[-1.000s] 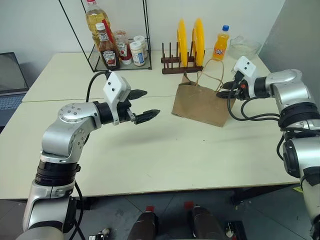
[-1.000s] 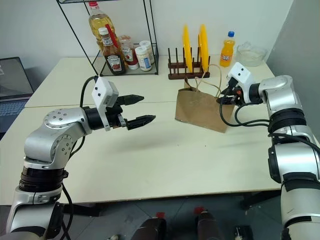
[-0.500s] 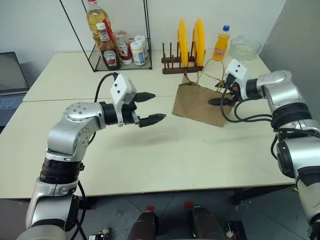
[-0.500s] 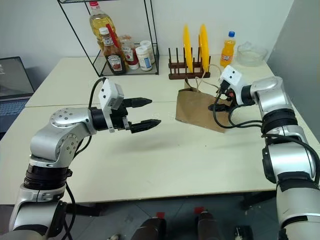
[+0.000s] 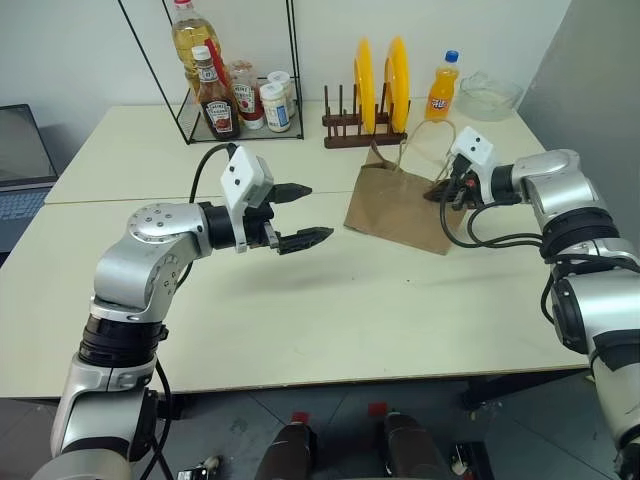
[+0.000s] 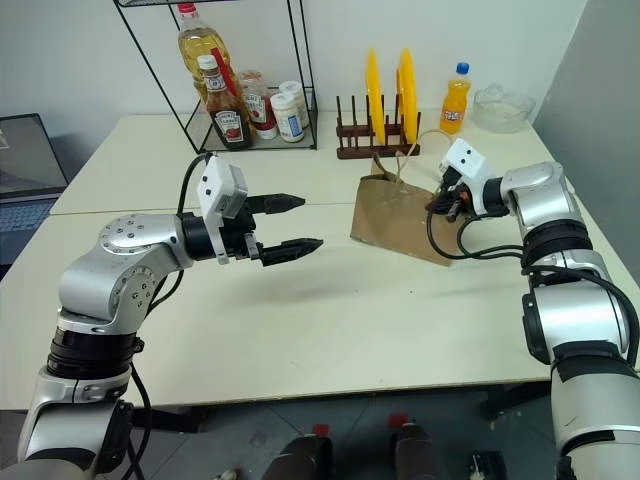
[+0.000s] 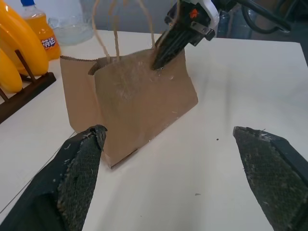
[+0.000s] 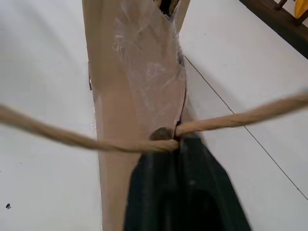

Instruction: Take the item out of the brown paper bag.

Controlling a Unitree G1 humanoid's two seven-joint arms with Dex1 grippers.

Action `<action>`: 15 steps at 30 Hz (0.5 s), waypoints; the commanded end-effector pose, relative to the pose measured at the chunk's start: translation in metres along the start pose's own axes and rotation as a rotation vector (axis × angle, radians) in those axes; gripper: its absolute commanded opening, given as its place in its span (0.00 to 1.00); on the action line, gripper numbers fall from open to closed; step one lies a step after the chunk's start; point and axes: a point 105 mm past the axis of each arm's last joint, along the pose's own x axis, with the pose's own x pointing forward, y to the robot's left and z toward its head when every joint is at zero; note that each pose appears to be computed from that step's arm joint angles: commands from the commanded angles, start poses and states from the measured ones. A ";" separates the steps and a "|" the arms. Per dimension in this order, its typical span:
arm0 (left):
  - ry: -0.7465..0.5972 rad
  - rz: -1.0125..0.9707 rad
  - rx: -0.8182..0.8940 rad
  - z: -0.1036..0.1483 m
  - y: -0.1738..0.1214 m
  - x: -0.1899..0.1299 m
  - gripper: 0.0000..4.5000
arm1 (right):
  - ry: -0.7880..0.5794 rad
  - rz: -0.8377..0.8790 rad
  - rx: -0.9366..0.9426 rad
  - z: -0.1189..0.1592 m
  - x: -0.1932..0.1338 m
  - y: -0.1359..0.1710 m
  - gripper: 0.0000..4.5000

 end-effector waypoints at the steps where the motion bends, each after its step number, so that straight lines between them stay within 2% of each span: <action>1: -0.026 0.015 0.059 0.015 0.002 -0.006 1.00 | -0.011 -0.028 -0.064 0.015 -0.008 -0.008 0.01; 7: -0.026 0.028 0.052 0.016 0.004 -0.009 1.00 | -0.139 -0.030 -0.084 0.042 -0.008 -0.007 0.01; 12: -0.031 0.059 0.020 0.015 0.001 -0.020 1.00 | -0.174 -0.024 -0.244 0.056 -0.007 -0.001 0.01; 15: 0.006 0.092 -0.012 0.004 -0.006 -0.033 1.00 | -0.295 -0.007 -0.206 0.083 -0.004 0.003 0.01</action>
